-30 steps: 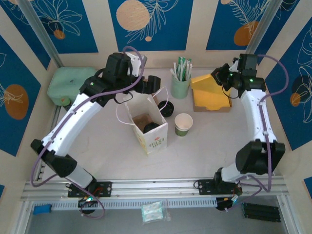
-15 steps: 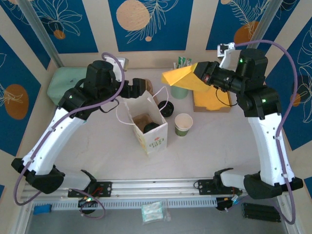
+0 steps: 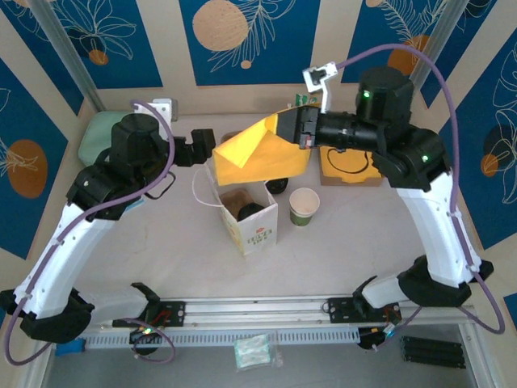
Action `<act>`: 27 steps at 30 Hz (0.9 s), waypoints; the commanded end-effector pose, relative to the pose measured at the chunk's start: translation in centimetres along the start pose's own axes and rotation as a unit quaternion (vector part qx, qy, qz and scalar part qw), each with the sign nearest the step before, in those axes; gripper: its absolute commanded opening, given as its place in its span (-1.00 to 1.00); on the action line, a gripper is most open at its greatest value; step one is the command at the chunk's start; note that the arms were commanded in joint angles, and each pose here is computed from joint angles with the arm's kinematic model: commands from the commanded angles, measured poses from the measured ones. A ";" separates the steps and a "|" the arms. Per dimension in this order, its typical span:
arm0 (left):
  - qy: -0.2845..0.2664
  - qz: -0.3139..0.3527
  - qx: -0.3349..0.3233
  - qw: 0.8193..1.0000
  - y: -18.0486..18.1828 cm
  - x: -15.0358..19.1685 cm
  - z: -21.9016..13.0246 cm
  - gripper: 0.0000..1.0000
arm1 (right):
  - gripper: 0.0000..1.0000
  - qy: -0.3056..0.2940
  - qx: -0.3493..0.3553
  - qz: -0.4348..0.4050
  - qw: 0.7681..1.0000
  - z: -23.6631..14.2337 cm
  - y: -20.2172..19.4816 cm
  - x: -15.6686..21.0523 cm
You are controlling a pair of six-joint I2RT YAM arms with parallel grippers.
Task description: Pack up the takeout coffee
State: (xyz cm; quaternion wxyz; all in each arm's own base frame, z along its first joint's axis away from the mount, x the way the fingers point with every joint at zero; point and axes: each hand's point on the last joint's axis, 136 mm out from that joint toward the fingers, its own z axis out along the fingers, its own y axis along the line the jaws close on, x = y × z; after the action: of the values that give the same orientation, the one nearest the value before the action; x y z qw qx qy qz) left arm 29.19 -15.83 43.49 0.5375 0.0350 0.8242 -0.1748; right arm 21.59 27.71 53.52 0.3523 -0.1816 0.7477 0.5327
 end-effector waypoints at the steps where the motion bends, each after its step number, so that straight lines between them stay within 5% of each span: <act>1: 0.004 -0.006 0.006 1.000 0.3 0.7 -0.4 0.99 | -1.00 0.030 -0.015 -0.011 0.999 1.3 0.5 0.7; 11: 0.036 -0.007 0.115 0.993 -2.4 3.7 -2.2 0.99 | -1.00 0.087 -0.045 -0.009 0.995 6.1 0.4 1.3; 27: 0.081 -0.010 0.157 0.984 -4.1 5.9 -0.7 0.99 | -1.00 0.132 -0.029 0.024 0.991 10.4 -3.7 2.9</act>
State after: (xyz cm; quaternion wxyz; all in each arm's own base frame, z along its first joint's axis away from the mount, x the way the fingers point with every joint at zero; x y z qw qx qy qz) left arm 25.10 -19.57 39.60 0.4607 0.1182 0.8307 -0.2892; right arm 25.30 35.80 47.82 0.2428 -0.2316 0.7780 0.5312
